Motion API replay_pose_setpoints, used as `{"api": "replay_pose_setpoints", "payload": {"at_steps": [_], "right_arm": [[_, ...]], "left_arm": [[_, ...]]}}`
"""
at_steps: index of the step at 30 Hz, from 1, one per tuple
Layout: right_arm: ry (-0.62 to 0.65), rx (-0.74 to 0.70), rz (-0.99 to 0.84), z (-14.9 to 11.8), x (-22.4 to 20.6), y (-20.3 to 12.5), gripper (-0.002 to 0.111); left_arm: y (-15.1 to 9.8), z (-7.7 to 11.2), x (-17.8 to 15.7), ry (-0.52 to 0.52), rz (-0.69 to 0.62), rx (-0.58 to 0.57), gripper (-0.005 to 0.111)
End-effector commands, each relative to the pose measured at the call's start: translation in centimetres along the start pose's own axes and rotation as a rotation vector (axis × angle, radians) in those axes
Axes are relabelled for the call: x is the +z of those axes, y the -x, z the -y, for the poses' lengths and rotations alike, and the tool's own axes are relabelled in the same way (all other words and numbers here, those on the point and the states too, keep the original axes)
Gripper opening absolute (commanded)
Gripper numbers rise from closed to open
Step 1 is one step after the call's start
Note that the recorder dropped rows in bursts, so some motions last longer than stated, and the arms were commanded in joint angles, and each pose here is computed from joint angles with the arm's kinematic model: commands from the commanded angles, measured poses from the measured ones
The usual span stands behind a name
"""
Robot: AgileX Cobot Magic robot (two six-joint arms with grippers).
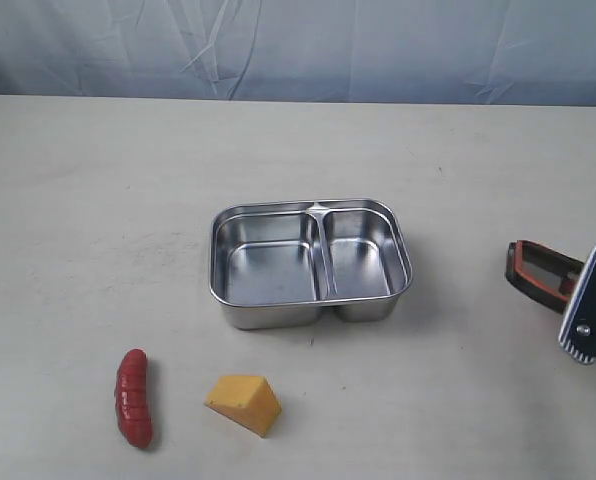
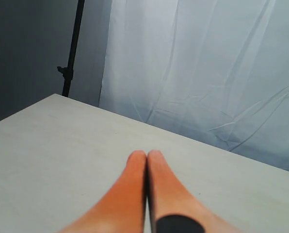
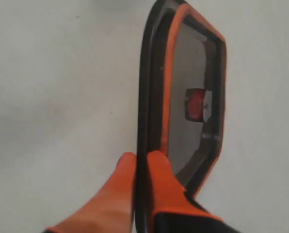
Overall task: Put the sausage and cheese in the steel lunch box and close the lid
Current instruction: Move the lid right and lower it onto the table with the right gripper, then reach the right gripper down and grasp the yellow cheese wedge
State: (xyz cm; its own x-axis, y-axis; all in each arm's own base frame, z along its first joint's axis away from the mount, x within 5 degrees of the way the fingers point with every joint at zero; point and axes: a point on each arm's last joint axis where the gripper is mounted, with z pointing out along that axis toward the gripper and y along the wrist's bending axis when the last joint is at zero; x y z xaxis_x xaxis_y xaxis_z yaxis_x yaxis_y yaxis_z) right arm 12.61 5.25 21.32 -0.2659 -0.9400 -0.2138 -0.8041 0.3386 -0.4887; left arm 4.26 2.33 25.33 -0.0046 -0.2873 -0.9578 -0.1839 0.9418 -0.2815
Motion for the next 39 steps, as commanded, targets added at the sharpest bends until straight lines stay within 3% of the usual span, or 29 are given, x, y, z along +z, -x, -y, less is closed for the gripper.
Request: {"api": "replay_pose_setpoints", "payload": {"at_steps": [1, 6, 13, 22, 29, 34, 39], "right_arm": [[0.058, 0.087, 0.104, -0.7, -0.1, 0.9, -0.001], [0.107, 0.211, 0.205, -0.9, -0.1, 2.0, -0.001], [0.154, 0.183, 0.16, -1.2, 0.9, 2.2, 0.0], [0.186, 0.166, 0.112, -1.6, 0.9, 1.7, 0.041], [0.182, 0.23, 0.186, -1.0, -0.8, 2.3, 0.045], [0.339, 0.397, 0.288, -0.7, -2.9, 4.4, 0.045], [0.54, 0.404, 0.322, -0.7, -3.7, 7.8, 0.045]], "left_arm": [[-0.1, 0.0, 0.0, -0.009, 0.003, 0.007, 0.0], [-0.1, 0.0, 0.0, -0.009, 0.003, 0.007, 0.0], [-0.1, 0.0, 0.0, -0.009, 0.003, 0.007, 0.0], [-0.1, 0.0, 0.0, -0.009, 0.003, 0.007, 0.0], [-0.1, 0.0, 0.0, -0.007, 0.006, 0.014, 0.0], [-0.1, 0.0, 0.0, -0.007, 0.006, 0.014, 0.0], [-0.1, 0.0, 0.0, -0.007, 0.006, 0.014, 0.0]]}}
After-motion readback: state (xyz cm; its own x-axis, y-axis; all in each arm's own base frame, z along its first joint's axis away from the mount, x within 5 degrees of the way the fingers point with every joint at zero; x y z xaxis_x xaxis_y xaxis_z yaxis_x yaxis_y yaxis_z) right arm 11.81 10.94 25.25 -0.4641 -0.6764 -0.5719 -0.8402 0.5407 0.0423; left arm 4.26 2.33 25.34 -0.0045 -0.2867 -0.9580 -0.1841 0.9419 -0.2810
